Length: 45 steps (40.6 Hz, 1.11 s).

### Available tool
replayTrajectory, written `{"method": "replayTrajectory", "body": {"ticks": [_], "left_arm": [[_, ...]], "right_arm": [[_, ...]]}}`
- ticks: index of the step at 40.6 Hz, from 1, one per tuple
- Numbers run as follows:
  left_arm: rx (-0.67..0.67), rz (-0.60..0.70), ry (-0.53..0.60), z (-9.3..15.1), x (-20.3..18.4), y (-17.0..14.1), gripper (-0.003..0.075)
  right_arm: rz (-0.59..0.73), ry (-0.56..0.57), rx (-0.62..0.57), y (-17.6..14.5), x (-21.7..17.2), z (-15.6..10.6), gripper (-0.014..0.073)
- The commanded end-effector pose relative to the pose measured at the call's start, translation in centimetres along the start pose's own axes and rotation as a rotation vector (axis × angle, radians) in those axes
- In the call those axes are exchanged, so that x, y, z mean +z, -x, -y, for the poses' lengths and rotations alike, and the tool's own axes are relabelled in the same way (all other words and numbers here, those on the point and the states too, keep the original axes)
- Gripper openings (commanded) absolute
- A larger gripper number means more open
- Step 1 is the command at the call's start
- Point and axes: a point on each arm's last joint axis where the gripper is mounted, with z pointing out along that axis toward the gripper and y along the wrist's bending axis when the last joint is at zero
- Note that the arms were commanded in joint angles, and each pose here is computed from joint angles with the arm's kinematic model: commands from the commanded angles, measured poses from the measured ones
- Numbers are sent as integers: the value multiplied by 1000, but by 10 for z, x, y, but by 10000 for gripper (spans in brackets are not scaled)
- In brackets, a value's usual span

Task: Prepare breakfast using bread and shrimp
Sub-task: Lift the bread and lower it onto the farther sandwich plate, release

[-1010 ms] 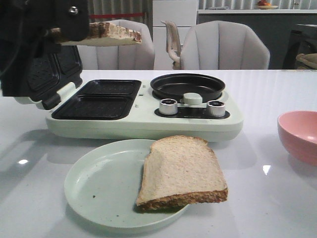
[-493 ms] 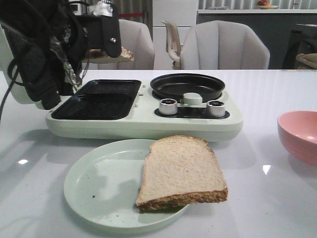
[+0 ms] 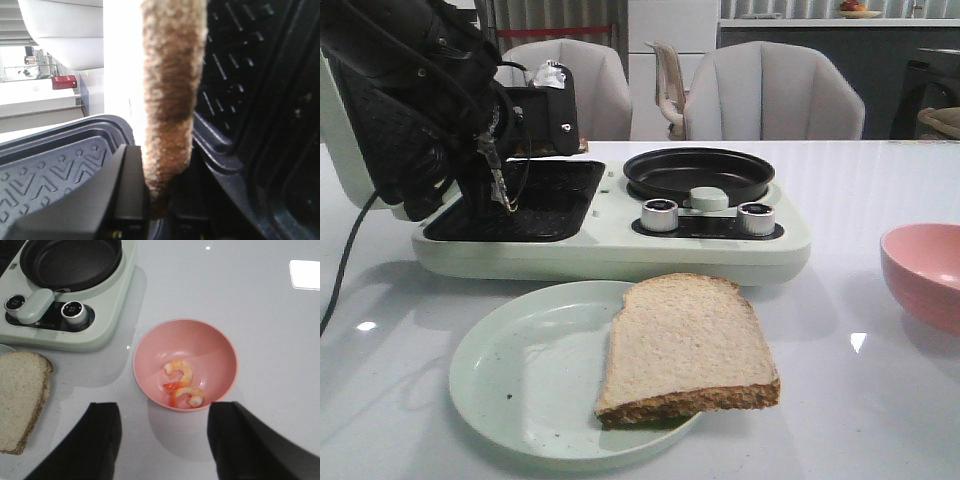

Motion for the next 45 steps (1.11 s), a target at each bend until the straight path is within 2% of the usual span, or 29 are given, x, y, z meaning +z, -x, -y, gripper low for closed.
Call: {"method": "replayTrajectory", "body": {"ticks": [1,7,12,16,22,29,35,45], "left_arm": [[-12,10,124,-36,-12,1,102],[-9,19,112,-33,-10,3,147],[-8,25,107,-33,-10,3,258],[-8,25,107,-33,-10,3,377],[-6,24,103,-31,-9,3,489],[-3,20,102,-29,-8,3,501],[-15,30,120,-38,-15,4,501],[-71,90,174,-73,-44,3,500]], "right_arm": [[86,2,2,14,-4,-1,496],[86,2,2,14,-4,-1,496],[86,2,2,14,-4,-1,496],[86,2,2,14,-4,-1,496],[86,2,2,14,-4,-1,496],[86,2,2,14,-4,-1,496],[86,2,2,14,-4,-1,496],[86,2,2,14,-4,-1,496]]}}
